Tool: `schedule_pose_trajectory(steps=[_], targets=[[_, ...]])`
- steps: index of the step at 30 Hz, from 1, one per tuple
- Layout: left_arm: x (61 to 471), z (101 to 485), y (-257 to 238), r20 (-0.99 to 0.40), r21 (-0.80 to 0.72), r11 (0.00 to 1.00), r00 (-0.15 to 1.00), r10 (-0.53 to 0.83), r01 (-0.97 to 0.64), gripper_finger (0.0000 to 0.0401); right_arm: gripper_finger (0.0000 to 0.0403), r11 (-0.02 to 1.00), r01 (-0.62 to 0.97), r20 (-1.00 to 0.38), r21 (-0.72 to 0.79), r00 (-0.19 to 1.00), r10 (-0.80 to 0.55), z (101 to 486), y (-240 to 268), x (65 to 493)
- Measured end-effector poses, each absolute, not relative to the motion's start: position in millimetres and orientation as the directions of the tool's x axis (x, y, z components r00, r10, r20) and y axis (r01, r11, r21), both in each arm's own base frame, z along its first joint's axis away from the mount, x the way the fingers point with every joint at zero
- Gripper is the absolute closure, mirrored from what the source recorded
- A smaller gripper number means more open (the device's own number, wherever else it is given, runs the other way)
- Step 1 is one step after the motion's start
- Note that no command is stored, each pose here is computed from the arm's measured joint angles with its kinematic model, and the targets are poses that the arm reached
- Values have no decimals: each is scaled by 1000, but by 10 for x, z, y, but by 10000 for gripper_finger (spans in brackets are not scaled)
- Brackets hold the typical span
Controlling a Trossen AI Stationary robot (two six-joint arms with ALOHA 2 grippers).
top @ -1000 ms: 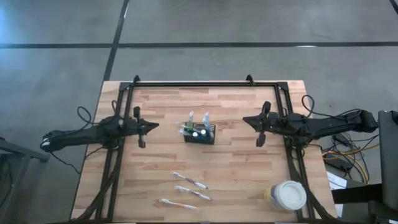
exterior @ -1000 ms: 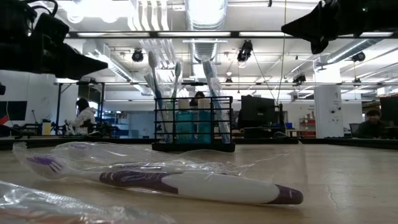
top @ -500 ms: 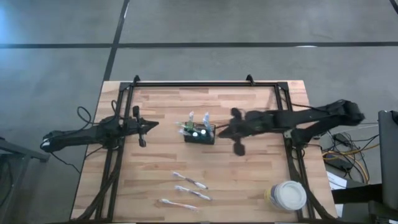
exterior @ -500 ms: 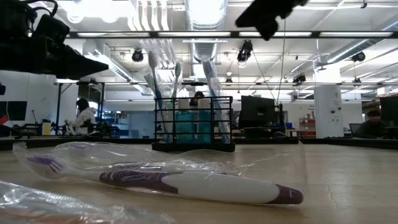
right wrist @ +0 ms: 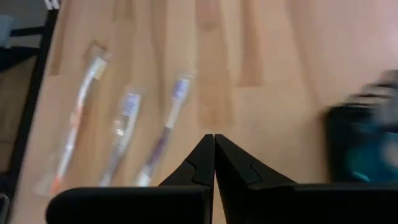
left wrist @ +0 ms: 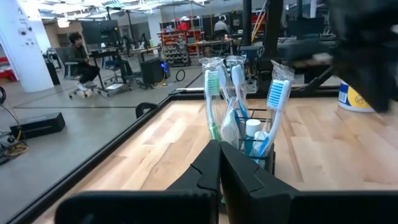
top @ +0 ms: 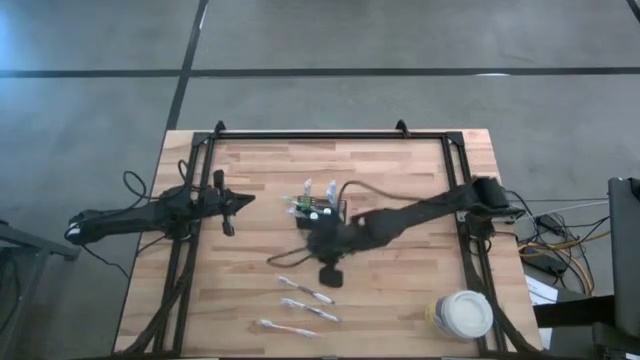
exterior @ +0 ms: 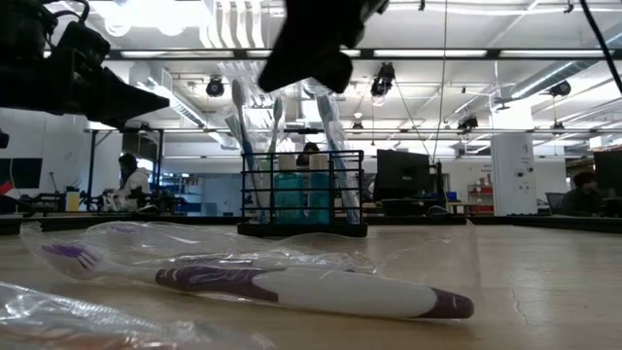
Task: Pick & Place toothbrushing station
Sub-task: Put the top purple toothbrush into the wire organizer
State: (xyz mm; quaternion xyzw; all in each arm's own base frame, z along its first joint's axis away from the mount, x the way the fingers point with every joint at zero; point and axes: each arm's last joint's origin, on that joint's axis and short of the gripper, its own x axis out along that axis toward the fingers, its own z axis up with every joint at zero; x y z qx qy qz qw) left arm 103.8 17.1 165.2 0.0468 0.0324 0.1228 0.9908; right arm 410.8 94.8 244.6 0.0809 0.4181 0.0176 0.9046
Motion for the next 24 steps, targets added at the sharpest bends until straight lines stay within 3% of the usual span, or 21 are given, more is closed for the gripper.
schedule_pose_trajectory(steps=[8, 19, 24], targets=[[1038, 1638, 171, -67, 61, 969, 967, 245, -241, 392, 386, 964, 114, -829, 242, 541, 144, 2064, 1176, 4419], [1035, 1600, 166, -105, 50, 972, 967, 232, -228, 392, 238, 903, 107, -821, 417, 470, 324, 1840, 1377, 4824], [1037, 1598, 164, -95, 10, 974, 969, 227, -227, 392, 217, 910, 179, -874, 374, 395, 282, 1696, 1444, 4962]])
